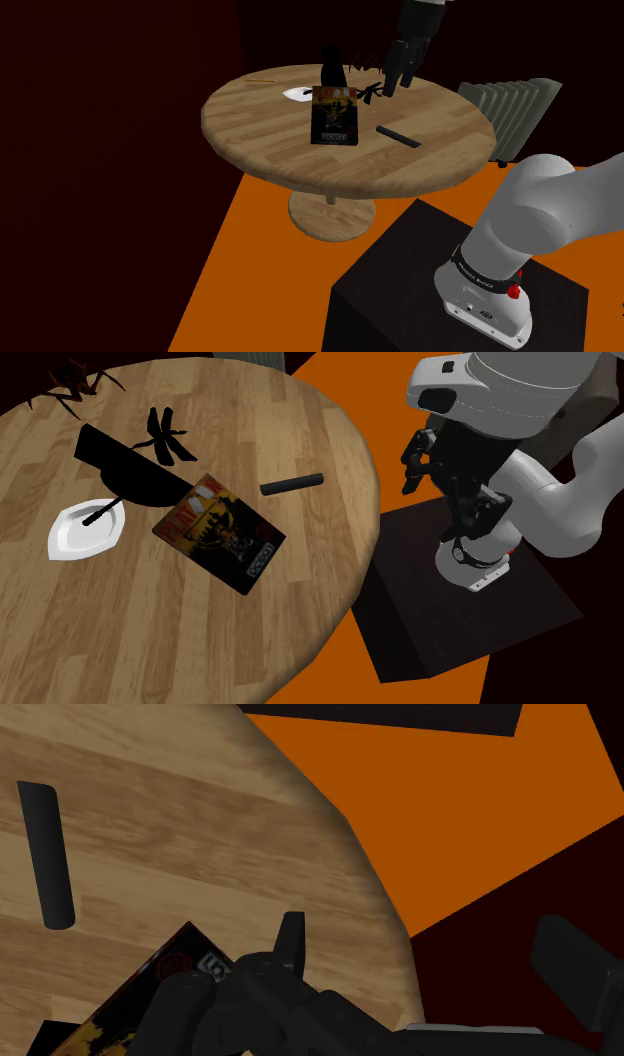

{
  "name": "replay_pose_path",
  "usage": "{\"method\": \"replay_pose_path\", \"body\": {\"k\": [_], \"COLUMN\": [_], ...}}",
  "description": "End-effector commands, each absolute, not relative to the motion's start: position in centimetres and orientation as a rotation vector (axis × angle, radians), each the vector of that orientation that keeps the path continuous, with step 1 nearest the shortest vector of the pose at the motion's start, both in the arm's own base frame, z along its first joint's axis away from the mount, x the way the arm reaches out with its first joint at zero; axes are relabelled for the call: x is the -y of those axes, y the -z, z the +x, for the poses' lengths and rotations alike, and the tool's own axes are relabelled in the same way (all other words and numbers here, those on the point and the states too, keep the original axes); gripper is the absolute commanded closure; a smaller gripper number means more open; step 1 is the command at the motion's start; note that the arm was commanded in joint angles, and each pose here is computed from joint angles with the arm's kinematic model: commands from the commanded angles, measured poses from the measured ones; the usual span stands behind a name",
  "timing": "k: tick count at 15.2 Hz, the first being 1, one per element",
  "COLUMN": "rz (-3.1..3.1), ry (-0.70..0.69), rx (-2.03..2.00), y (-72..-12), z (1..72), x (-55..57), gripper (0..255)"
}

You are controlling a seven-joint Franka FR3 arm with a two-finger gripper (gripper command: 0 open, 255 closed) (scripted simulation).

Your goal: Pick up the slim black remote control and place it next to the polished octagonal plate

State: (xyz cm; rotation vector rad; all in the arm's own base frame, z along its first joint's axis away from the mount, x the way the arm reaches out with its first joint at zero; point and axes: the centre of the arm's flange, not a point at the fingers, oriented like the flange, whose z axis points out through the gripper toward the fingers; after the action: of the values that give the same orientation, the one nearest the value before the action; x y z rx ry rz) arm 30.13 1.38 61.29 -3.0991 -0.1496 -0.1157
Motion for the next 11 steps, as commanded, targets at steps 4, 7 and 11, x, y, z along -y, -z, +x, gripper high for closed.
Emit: {"method": "replay_pose_path", "body": {"k": [4,7,11], "rz": [-3.106,-3.112,-3.12], "ry": [0.136,0.155,0.182], "rx": [0.13,0.11,0.084], "y": [-58.9,-56.6,-53.5], "z": [31.0,31.9,33.1], "x": [1.5,4.4,8.3], "gripper": [0,0,0]}}
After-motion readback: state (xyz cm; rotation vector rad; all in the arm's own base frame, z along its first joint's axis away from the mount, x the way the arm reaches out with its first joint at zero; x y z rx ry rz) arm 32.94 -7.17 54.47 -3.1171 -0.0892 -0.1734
